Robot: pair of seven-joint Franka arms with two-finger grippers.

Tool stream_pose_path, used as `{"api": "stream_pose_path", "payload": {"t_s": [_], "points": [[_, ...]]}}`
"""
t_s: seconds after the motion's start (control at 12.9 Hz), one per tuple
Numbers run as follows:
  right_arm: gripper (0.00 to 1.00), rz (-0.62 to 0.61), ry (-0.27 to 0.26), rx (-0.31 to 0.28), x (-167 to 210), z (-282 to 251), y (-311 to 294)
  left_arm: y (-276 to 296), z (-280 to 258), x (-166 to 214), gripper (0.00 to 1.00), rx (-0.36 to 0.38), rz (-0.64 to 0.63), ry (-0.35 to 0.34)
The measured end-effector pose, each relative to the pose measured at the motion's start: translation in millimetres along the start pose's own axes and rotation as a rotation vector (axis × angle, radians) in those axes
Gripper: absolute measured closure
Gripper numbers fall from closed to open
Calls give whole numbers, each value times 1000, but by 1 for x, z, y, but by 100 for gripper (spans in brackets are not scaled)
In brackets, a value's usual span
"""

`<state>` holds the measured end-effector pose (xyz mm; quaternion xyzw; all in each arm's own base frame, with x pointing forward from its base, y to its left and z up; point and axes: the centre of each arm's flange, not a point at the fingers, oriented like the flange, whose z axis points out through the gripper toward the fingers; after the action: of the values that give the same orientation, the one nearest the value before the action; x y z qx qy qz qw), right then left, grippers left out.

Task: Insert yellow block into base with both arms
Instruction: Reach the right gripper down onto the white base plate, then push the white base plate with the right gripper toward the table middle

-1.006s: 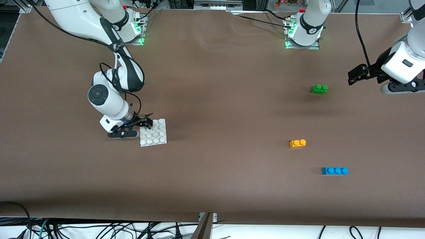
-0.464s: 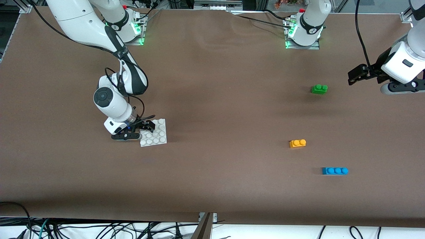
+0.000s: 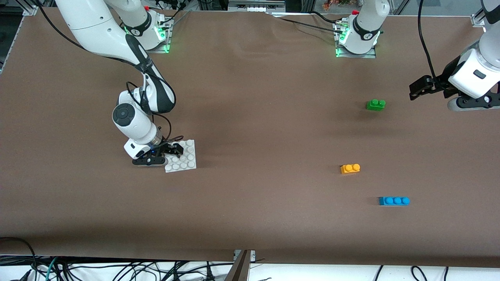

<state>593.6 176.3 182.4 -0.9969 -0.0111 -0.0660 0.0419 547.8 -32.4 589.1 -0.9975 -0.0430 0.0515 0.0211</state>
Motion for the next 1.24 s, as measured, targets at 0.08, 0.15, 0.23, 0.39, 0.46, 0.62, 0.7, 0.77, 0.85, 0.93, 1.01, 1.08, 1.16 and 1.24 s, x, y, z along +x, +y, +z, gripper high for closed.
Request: {"api": "stream_pose_path", "payload": {"t_s": [0.08,0.15,0.23,0.39,0.46,0.62,0.7,0.77,0.85,0.93,1.01,1.08,1.16,1.24], "points": [[34,-1,5,3,1,-1,-1,0,0,0,0,0,0,0],[36,-1,6,3,1,-1,-1,0,0,0,0,0,0,0],[36,-2,6,3,1,-1,-2,0,0,0,0,0,0,0],[36,11,11,5,0,-1,-7,0,0,0,0,0,0,0],[36,17,14,8,-2,-1,-14,0,0,0,0,0,0,0],[36,23,17,14,-6,0,-30,0,0,0,0,0,0,0],[36,26,18,17,-10,0,-40,0,0,0,0,0,0,0],[36,30,21,23,-14,1,-54,0,0,0,0,0,0,0],[36,34,26,31,-19,2,-71,0,0,0,0,0,0,0],[36,36,29,40,-26,2,-93,0,0,0,0,0,0,0],[36,35,33,50,-32,1,-116,0,0,0,0,0,0,0],[39,35,34,60,-39,1,-138,0,0,0,0,0,0,0],[40,38,35,70,-46,2,-159,0,0,0,0,0,0,0],[40,42,38,80,-51,3,-180,0,0,0,0,0,0,0]]}}
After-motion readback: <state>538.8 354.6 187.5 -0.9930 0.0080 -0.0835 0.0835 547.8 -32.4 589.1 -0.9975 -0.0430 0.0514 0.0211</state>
